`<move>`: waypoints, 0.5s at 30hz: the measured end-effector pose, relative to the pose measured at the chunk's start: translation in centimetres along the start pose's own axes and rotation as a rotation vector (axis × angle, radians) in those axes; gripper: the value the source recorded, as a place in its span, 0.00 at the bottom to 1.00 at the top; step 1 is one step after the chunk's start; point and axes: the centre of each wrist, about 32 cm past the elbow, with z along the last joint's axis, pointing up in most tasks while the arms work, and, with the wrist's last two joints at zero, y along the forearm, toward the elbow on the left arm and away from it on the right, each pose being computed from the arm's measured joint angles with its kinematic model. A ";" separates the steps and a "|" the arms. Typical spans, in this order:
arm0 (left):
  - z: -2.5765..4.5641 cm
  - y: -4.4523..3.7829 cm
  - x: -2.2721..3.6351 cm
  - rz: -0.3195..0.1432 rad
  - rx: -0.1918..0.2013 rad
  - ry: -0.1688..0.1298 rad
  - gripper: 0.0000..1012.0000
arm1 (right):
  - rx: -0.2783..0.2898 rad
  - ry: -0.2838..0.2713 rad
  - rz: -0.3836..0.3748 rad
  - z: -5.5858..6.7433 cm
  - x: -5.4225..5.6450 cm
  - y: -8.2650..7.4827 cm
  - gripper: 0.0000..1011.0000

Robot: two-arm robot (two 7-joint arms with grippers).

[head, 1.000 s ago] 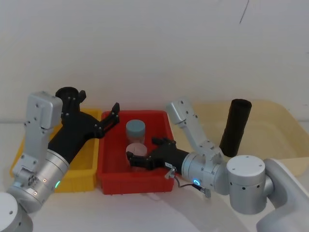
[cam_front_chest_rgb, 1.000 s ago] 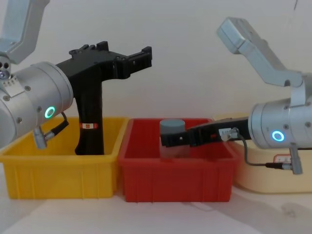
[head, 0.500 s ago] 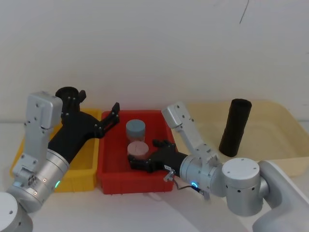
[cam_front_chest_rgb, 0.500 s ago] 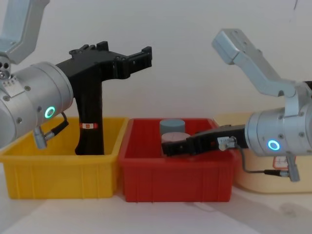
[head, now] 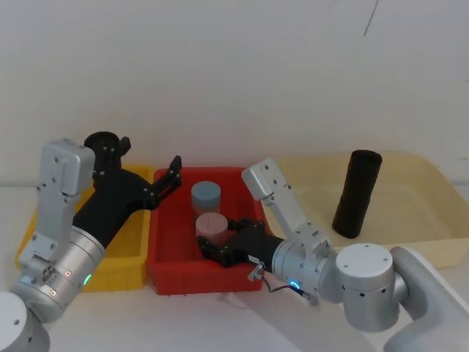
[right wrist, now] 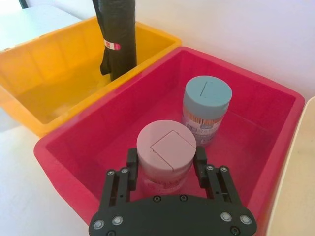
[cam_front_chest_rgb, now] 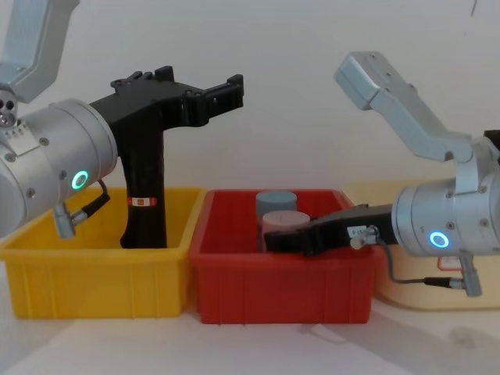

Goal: Pick up the garbage bag with the one hand and transfer it to the other hand.

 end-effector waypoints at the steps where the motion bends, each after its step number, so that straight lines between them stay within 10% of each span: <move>1: 0.00 0.00 0.00 0.000 0.000 0.000 0.99 | 0.000 0.000 0.000 0.0 0.0 0.0 0.65; 15: 0.00 0.00 0.00 0.000 0.000 0.000 0.99 | 0.056 0.042 -0.024 0.6 0.5 -1.2 0.65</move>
